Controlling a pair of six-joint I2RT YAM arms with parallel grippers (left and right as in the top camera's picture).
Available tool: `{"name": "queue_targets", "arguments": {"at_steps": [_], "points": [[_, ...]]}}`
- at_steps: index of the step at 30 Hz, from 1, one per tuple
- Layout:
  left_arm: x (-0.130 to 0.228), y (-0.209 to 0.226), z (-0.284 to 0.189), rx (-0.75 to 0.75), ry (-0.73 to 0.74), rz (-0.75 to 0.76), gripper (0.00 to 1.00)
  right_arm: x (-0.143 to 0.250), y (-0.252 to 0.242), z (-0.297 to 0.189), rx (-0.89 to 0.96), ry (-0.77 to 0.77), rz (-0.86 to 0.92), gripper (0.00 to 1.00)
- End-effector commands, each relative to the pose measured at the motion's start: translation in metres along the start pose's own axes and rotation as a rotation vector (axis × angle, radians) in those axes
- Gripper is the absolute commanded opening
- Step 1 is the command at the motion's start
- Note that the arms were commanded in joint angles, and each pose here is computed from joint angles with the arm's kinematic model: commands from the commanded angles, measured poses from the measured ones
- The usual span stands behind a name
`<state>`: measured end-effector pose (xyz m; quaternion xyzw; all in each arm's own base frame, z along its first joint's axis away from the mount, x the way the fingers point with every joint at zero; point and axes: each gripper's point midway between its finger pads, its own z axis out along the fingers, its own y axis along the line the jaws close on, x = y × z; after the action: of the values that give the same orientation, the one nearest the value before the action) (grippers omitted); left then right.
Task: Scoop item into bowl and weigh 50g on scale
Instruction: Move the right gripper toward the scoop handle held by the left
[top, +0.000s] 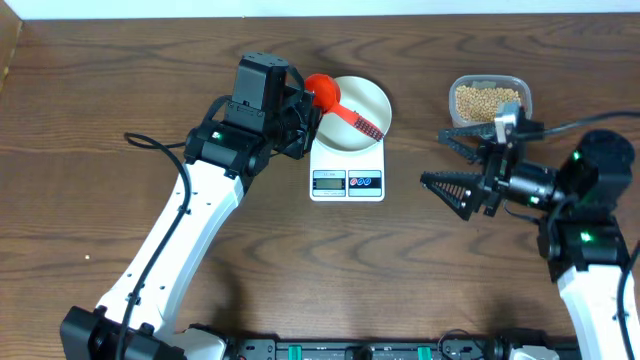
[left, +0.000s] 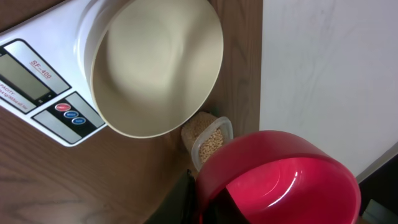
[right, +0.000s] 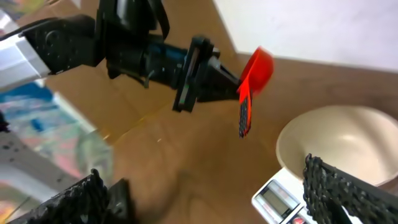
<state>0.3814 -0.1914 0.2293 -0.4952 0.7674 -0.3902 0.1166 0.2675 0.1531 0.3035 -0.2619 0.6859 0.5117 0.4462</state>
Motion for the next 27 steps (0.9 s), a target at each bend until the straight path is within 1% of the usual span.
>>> {"name": "queue_targets", "arguments": {"at_steps": [1,9,14,18,21,27], "points": [[-0.001,-0.003,0.001,0.004,-0.009,-0.007,0.07,0.002,0.002,0.001,-0.071,0.025,0.045,0.99],[-0.001,0.0,0.001,-0.006,-0.009,-0.005,0.07,0.005,-0.009,0.003,-0.052,0.028,0.072,0.99],[0.0,0.001,0.001,-0.01,-0.001,0.036,0.07,0.004,-0.011,0.003,-0.039,0.025,0.071,0.99],[0.0,0.001,0.001,-0.013,-0.002,0.035,0.07,0.005,-0.01,0.004,-0.04,0.027,0.071,0.99],[0.0,0.001,0.001,-0.013,-0.003,0.034,0.07,0.005,-0.018,0.006,0.006,0.021,0.095,0.99],[-0.002,0.001,0.001,-0.012,-0.014,0.027,0.07,0.006,-0.04,0.013,0.153,-0.003,0.225,0.99]]}}
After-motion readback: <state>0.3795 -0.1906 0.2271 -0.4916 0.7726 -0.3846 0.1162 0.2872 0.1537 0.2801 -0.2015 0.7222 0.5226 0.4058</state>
